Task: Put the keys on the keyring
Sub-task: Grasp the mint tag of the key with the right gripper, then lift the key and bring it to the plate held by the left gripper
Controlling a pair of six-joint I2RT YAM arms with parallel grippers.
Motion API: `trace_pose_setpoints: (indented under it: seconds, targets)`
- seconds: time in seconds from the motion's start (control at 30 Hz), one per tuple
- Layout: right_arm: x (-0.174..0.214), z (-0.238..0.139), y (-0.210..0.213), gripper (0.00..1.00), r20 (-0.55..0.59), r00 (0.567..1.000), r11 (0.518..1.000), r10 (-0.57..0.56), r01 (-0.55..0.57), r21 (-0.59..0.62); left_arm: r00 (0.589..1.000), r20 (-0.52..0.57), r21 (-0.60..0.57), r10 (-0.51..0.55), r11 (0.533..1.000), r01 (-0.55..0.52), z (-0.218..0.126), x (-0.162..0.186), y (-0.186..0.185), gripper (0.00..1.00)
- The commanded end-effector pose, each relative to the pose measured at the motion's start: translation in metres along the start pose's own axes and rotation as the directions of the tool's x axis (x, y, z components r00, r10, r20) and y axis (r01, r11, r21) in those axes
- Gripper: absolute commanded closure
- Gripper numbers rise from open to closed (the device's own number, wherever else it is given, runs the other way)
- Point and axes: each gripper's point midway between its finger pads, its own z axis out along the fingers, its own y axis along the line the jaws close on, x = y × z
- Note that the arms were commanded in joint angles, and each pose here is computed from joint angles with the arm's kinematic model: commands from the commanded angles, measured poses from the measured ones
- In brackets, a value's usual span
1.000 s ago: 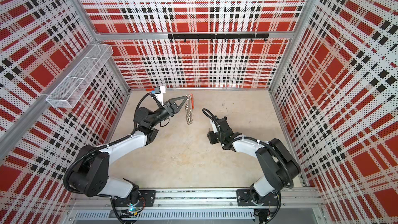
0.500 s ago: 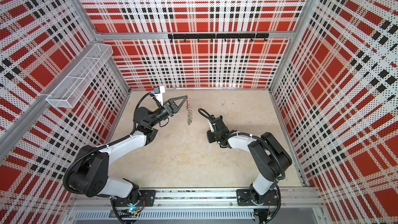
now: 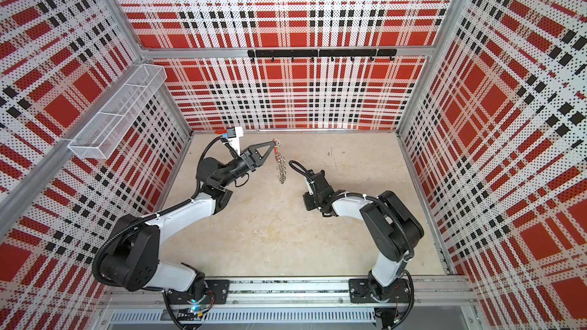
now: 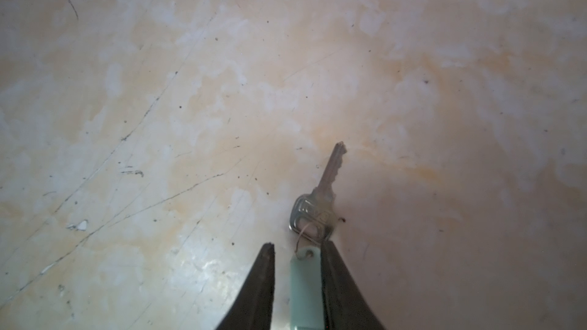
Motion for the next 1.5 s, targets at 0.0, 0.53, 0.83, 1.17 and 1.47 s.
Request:
trace_pose_setpoints:
  seconds: [0.0, 0.53, 0.83, 1.17, 1.47]
  targets:
    - [-0.004, 0.004, 0.0, 0.74, 0.001, 1.0, 1.0, -0.025, 0.025, 0.018, 0.999, 0.024, 0.046, 0.049, 0.998, -0.05, -0.002, -0.012, -0.021, 1.0]
    - [-0.009, 0.002, 0.0, 1.0, 0.014, 0.999, 0.999, -0.029, 0.029, 0.028, 0.998, 0.022, 0.043, 0.051, 0.998, -0.052, -0.001, -0.011, -0.022, 1.0]
    - [-0.041, -0.053, 0.003, 1.0, 0.137, 0.989, 0.998, -0.063, 0.061, 0.023, 0.997, 0.019, 0.003, 0.072, 0.997, -0.072, 0.0, -0.011, -0.014, 1.0]
    - [-0.103, -0.207, 0.072, 1.0, 0.493, 0.863, 0.89, -0.108, 0.305, -0.339, 0.969, -0.052, -0.039, 0.24, 0.969, -0.242, 0.003, 0.002, -0.014, 1.0]
    - [-0.137, -0.289, 0.104, 1.0, 0.624, 0.781, 0.782, -0.031, 0.408, -0.471, 0.937, -0.106, 0.088, 0.333, 0.942, -0.325, 0.009, 0.024, -0.044, 1.0]
